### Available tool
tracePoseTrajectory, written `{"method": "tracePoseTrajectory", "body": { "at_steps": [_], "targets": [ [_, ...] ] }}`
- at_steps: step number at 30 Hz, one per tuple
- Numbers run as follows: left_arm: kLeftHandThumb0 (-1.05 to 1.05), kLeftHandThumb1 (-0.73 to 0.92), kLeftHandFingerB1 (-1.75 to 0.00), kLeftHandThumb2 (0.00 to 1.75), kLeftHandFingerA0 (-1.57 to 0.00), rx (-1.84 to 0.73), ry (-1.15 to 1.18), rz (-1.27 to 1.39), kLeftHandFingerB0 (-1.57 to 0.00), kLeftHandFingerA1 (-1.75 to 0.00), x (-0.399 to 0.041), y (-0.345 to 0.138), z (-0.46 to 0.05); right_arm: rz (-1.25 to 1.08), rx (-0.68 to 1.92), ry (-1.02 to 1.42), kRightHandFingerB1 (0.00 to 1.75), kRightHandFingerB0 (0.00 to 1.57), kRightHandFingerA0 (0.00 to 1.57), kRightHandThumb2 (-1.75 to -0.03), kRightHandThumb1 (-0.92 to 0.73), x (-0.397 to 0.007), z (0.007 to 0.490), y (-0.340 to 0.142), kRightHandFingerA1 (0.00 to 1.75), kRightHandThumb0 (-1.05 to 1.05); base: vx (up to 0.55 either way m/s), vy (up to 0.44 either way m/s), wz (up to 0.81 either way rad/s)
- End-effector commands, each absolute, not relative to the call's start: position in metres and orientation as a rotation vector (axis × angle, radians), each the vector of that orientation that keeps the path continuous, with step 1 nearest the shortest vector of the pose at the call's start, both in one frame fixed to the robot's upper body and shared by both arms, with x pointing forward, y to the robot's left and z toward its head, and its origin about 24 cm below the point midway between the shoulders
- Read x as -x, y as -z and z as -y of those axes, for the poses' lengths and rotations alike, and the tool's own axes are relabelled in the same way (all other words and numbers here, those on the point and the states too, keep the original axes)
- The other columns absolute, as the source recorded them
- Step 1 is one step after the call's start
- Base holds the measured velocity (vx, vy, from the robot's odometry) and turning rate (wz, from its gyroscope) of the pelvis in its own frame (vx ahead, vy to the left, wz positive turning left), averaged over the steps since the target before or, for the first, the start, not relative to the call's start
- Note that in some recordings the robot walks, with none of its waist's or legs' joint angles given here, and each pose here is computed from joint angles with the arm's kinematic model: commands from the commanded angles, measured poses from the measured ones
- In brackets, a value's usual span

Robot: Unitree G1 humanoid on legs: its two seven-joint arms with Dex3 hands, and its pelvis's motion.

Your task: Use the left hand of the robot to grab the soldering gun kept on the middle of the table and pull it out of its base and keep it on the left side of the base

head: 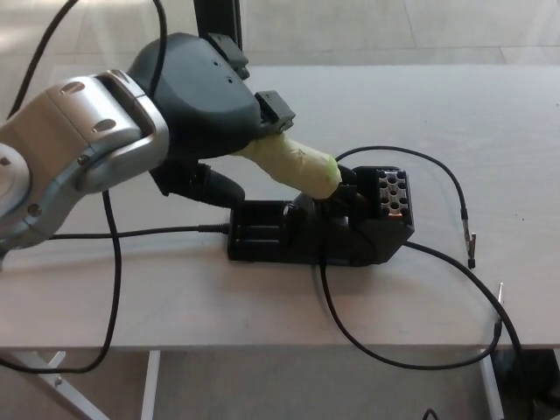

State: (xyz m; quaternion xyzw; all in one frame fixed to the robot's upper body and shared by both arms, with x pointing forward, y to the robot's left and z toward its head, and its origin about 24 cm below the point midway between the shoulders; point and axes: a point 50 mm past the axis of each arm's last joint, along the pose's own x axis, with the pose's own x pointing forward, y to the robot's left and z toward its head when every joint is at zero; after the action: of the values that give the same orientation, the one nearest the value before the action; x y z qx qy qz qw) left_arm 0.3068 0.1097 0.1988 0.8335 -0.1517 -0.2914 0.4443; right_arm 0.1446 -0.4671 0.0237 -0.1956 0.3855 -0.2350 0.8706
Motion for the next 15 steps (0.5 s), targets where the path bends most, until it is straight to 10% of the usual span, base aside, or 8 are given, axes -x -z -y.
{"method": "tracePoseTrajectory", "body": {
  "at_steps": [1, 8, 10, 12, 13, 15],
  "targets": [
    [-0.95, 0.69, -0.12, 1.06, 0.0, -2.297, 0.648, 0.103, -0.01, -0.31, -0.311, -0.18, -0.134, -0.809, 0.46, 0.504, 0.36, 0.39, 0.43, -0.59, -0.62, -0.143, 0.476, -0.037, 0.56, -0.61, 0.0, 0.0, 0.0],
    [-0.75, 0.6, -0.16, 0.72, 0.0, -2.359, 0.499, 0.278, 0.0, 0.0, -0.306, -0.163, -0.135, -0.805, 0.453, 0.495, 0.37, 0.38, 0.41, -0.59, -0.62, -0.143, 0.475, -0.036, 0.56, -0.6, 0.0, 0.0, 0.0],
    [-0.95, 0.51, 0.0, 0.78, 0.0, -2.356, 0.46, 0.36, -0.17, -0.09, -0.305, -0.156, -0.135, -0.802, 0.453, 0.497, 0.37, 0.39, 0.42, -0.59, -0.62, -0.143, 0.475, -0.036, 0.57, -0.6, 0.0, 0.0, 0.0],
    [-0.35, 0.5, -0.51, 1.02, -0.06, -2.326, 0.363, 0.555, 0.0, -0.56, -0.307, -0.153, -0.135, -0.799, 0.457, 0.501, 0.37, 0.39, 0.42, -0.59, -0.62, -0.144, 0.476, -0.038, 0.57, -0.6, 0.0, 0.0, 0.0],
    [-0.32, 0.54, -0.35, 0.56, -0.87, -2.296, 0.357, 0.646, -0.26, -1.12, -0.308, -0.153, -0.135, -0.799, 0.461, 0.5, 0.38, 0.4, 0.4, -0.59, -0.63, -0.144, 0.476, -0.038, 0.57, -0.6, 0.0, 0.0, 0.0],
    [-0.25, 0.51, -0.43, 0.59, -1.09, -2.163, 0.352, 0.813, -0.3, -1.31, -0.311, -0.152, -0.136, -0.797, 0.47, 0.494, 0.38, 0.4, 0.4, -0.59, -0.64, -0.144, 0.476, -0.039, 0.57, -0.59, 0.0, 0.0, 0.0]
  ]
}}
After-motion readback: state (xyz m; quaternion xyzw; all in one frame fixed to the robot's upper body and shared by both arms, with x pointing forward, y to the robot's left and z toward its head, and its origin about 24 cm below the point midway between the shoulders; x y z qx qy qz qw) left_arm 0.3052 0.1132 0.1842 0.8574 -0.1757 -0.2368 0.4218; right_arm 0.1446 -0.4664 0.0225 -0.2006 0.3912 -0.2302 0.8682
